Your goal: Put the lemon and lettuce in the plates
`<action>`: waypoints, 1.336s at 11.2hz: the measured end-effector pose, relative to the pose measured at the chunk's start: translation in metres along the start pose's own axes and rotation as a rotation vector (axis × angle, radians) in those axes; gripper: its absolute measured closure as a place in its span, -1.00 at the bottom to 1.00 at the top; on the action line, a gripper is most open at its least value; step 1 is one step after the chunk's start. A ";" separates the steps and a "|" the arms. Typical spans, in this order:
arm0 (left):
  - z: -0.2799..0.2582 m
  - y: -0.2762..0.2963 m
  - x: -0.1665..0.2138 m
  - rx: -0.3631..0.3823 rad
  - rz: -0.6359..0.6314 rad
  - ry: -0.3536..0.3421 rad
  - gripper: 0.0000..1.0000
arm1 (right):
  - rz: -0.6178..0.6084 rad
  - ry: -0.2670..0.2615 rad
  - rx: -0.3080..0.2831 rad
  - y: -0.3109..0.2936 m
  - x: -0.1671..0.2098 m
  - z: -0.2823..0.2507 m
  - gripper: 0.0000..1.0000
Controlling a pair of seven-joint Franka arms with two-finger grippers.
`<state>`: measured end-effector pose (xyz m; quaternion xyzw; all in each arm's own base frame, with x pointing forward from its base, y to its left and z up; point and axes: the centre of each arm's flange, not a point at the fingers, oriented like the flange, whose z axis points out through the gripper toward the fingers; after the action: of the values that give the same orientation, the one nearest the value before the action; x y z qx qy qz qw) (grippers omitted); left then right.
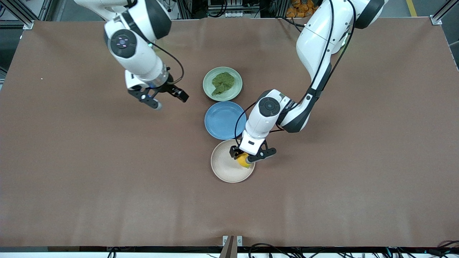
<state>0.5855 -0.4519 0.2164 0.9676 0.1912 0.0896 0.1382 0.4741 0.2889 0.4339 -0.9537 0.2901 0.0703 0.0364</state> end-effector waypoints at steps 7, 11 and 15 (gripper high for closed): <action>-0.013 -0.012 0.039 0.024 0.016 0.074 -1.00 | 0.039 0.195 0.111 0.045 0.096 -0.121 -1.00; -0.060 -0.082 0.132 0.191 0.058 0.013 -1.00 | -0.126 0.224 0.093 0.090 0.145 -0.154 -1.00; -0.190 -0.129 0.195 0.239 0.034 -0.089 -1.00 | -0.302 0.233 -0.007 0.129 0.171 -0.171 -1.00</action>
<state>0.6758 -0.2155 0.3804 0.9833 0.1777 0.0255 0.0285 0.5615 0.0696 0.5724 -0.9882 0.1458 -0.0459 0.0092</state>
